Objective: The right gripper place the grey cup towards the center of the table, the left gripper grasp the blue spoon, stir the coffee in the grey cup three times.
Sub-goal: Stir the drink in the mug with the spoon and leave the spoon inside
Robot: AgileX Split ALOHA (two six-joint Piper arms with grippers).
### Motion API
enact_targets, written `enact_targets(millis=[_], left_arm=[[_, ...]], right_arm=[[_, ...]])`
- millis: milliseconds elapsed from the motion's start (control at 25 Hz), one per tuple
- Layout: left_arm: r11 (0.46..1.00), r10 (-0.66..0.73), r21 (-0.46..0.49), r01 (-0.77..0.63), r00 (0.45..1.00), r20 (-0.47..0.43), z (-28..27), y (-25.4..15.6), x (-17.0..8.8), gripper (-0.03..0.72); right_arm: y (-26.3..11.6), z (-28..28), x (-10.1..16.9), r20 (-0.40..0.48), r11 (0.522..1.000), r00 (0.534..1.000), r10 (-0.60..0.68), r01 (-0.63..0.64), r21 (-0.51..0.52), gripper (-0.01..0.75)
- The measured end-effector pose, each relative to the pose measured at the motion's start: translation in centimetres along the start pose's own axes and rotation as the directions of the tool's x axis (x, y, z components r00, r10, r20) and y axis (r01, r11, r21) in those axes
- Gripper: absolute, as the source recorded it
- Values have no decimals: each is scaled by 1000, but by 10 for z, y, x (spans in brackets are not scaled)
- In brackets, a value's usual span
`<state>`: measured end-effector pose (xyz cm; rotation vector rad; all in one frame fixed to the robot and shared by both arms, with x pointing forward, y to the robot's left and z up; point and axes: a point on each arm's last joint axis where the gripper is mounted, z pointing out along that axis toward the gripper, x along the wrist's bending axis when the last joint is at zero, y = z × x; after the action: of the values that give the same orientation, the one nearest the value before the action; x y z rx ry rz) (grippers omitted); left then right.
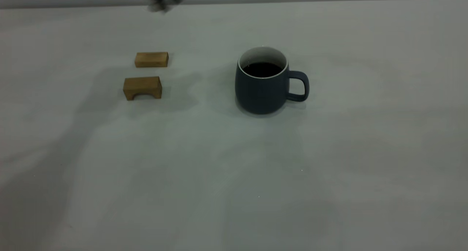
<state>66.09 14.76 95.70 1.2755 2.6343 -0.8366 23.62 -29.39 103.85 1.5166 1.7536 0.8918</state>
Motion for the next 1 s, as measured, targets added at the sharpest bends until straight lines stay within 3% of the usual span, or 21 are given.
enact_targets(millis=[120, 240, 640, 1000], left_arm=[[977, -135, 190, 101, 975, 177, -2, -15, -19, 154], [937, -208, 330, 116, 944, 257, 4, -30, -34, 154], [833, -406, 483, 269, 891, 204, 83, -33, -51, 154], [788, -493, 486, 378, 860, 133, 131, -7, -35, 154]], right_arm=[[0, 0, 0, 0, 1000, 1000, 0, 0, 0, 591], [0, 0, 0, 0, 1000, 1000, 0, 0, 0, 591], [0, 0, 0, 0, 1000, 1000, 0, 0, 0, 591], [0, 0, 0, 0, 1000, 1000, 0, 0, 0, 591]])
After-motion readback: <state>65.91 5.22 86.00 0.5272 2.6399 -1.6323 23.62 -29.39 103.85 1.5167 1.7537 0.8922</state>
